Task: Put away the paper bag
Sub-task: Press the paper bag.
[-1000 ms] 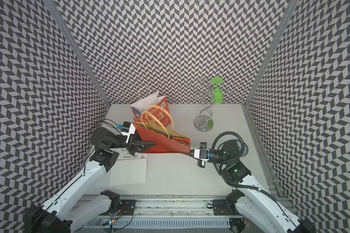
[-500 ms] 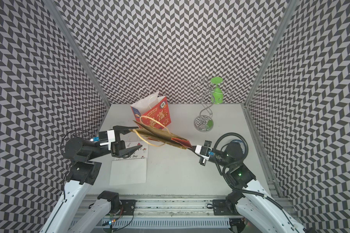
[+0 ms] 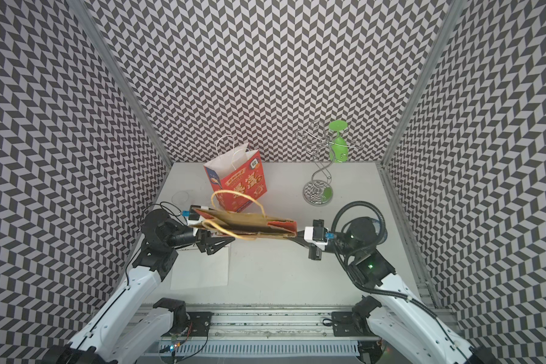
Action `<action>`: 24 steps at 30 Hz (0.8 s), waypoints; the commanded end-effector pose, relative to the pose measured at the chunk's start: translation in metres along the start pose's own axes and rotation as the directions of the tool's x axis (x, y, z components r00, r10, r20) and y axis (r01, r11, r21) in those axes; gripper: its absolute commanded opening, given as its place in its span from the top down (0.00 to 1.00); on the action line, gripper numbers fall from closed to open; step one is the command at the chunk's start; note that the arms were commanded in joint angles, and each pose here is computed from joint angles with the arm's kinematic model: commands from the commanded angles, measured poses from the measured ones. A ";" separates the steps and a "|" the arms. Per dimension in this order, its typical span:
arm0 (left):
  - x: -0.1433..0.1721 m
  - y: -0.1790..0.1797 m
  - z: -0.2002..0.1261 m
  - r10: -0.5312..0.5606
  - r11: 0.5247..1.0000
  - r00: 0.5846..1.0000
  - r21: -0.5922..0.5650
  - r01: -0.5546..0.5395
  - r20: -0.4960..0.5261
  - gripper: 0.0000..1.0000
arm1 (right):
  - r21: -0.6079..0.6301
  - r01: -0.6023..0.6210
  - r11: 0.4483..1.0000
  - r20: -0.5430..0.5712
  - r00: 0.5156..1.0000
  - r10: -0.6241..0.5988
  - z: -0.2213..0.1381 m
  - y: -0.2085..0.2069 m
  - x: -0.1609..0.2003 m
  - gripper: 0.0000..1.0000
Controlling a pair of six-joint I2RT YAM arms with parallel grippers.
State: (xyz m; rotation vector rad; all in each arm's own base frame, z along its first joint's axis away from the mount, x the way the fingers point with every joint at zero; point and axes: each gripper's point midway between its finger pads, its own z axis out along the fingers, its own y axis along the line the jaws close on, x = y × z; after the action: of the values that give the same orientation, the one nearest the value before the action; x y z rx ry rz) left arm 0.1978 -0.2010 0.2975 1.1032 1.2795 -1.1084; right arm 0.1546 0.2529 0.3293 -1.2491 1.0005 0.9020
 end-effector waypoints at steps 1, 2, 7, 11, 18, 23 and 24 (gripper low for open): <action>-0.022 -0.034 0.006 0.015 0.982 0.999 0.187 -0.022 0.037 0.26 | -0.076 -0.045 0.996 0.044 0.998 0.049 0.004 0.006 -0.014 1.00; -0.023 -0.036 0.010 0.003 0.980 0.999 0.199 -0.011 0.036 0.31 | -0.091 -0.063 0.994 0.041 0.997 0.067 0.005 0.007 -0.012 1.00; -0.032 -0.032 0.022 -0.050 0.982 0.997 0.187 0.039 0.058 0.62 | -0.082 -0.174 0.981 0.022 0.984 0.177 0.008 0.002 -0.006 1.00; -0.043 -0.019 0.021 -0.104 0.990 0.988 0.102 0.093 0.112 0.89 | -0.052 -0.250 0.967 0.014 0.968 0.251 0.009 -0.002 -0.001 1.00; -0.036 -0.017 0.021 -0.246 0.969 0.958 0.063 0.240 0.144 1.00 | -0.017 -0.298 0.955 0.044 0.953 0.298 0.005 -0.004 -0.002 0.48; -0.018 -0.030 0.023 -0.312 0.948 0.944 0.092 0.304 0.104 1.00 | -0.013 -0.301 0.954 0.120 0.946 0.300 0.004 -0.012 -0.024 0.56; -0.016 -0.033 0.023 -0.316 0.947 0.944 0.099 0.306 0.099 1.00 | -0.019 -0.310 0.951 0.128 0.942 0.309 0.005 -0.012 -0.026 0.63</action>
State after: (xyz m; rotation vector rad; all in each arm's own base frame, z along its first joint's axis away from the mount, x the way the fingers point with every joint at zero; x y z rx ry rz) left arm 0.1741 -0.2290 0.3130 0.9209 1.3538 -1.4328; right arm 0.1625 0.2586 0.3318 -1.0750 1.1998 1.1870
